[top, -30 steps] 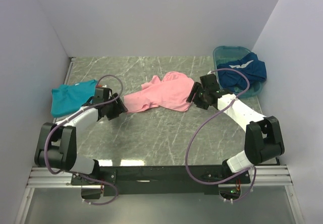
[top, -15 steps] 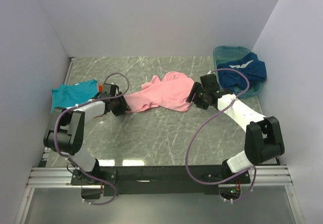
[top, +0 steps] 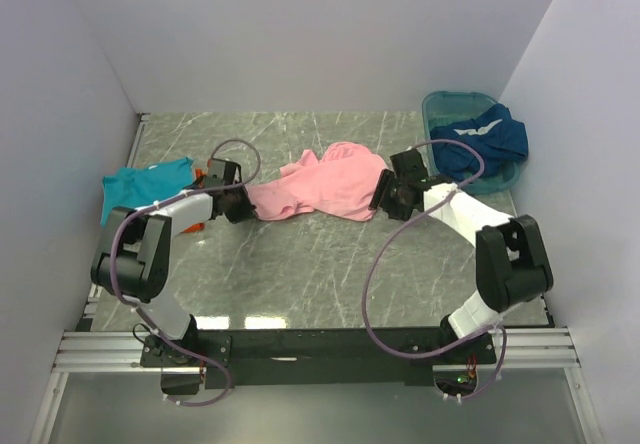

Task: Fold and stack the t-shirts
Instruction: Flatten the tshirt out

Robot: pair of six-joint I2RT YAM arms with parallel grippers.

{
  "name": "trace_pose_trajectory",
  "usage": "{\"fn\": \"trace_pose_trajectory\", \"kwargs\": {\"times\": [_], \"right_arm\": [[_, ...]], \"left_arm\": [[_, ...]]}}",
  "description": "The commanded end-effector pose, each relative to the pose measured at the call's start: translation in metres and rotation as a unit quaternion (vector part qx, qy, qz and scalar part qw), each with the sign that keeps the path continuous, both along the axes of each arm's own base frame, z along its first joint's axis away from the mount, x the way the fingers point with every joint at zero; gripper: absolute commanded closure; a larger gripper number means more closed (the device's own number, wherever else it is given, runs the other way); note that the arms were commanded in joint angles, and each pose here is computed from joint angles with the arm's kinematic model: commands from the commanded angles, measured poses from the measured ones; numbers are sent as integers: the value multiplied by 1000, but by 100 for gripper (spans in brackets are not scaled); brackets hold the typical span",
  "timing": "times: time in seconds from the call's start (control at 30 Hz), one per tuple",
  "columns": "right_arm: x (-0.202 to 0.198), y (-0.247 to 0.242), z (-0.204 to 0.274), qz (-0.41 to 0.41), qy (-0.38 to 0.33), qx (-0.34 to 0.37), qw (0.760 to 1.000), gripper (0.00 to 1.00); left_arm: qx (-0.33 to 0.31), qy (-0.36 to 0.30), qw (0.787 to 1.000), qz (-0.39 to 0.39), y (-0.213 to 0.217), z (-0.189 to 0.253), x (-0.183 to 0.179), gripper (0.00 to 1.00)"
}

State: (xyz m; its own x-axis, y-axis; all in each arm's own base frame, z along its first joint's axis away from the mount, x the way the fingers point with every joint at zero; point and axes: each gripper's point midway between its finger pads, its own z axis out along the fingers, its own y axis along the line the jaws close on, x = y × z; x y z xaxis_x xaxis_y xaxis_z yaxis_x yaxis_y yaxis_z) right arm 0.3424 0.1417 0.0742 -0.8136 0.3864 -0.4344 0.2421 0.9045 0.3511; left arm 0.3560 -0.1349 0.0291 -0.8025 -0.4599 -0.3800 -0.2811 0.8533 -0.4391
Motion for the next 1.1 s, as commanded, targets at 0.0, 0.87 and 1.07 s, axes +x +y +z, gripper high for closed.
{"fn": "trace_pose_trajectory", "kwargs": {"times": [0.0,0.87,1.07], "right_arm": [[18,-2,-12,10,-3,-24,1000,35],[64,11,-54,45,35,-28,998,77],[78,-1,5,39,-7,-39,998,100]], "left_arm": [[-16,-92,996,10,-4,70,30,100],[-5,-132,991,20,5,119,24,100],[7,-185,982,28,15,173,46,100]]}}
